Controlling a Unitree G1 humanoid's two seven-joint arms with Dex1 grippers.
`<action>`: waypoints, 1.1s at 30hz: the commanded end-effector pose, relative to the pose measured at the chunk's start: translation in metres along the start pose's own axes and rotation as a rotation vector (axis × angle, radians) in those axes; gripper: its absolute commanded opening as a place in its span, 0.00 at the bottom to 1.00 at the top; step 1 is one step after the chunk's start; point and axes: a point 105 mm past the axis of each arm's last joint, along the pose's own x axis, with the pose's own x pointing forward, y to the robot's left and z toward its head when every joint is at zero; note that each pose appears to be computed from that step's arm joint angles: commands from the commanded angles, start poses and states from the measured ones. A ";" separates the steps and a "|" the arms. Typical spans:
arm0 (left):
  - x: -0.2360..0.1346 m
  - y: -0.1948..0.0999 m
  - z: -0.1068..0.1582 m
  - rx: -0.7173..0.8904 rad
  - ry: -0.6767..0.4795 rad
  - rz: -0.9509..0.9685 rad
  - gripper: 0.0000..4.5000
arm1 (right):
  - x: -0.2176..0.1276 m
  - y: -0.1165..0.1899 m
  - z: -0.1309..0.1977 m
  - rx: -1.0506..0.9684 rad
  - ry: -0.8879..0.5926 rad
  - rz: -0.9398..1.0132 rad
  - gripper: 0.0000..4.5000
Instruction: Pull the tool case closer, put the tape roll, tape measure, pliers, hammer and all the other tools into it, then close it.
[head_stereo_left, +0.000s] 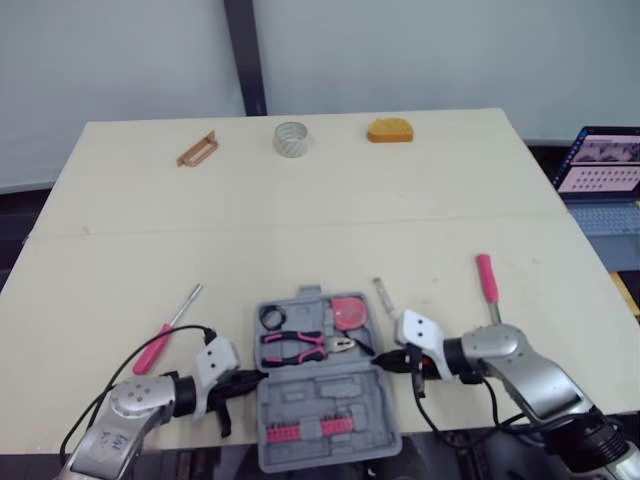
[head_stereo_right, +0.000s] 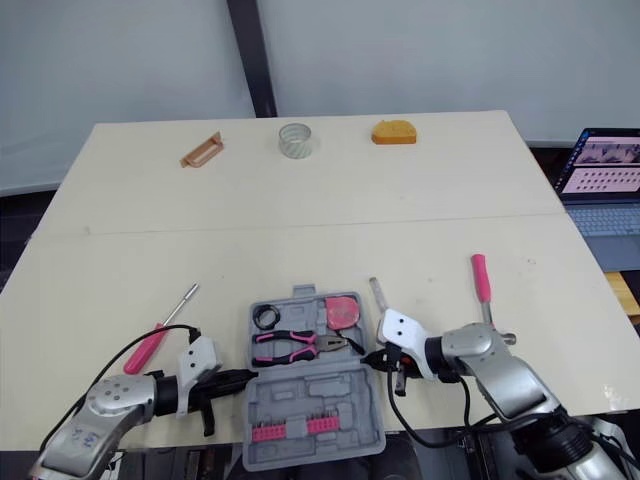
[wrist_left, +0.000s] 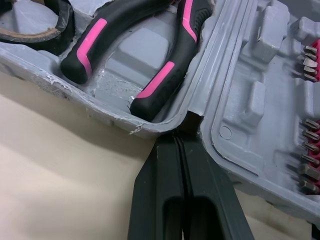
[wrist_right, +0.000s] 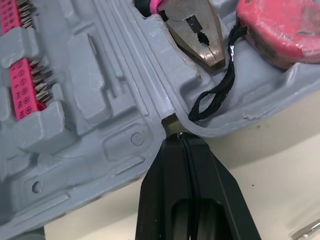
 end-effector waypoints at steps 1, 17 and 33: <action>0.005 0.003 0.006 0.034 -0.024 0.022 0.00 | 0.005 0.000 0.012 -0.027 -0.042 0.008 0.00; 0.009 0.030 0.015 0.093 -0.063 0.103 0.00 | 0.006 -0.014 0.015 -0.030 -0.052 -0.051 0.00; 0.025 0.041 0.029 0.124 -0.098 0.101 0.00 | 0.009 -0.029 0.021 -0.022 -0.079 -0.119 0.00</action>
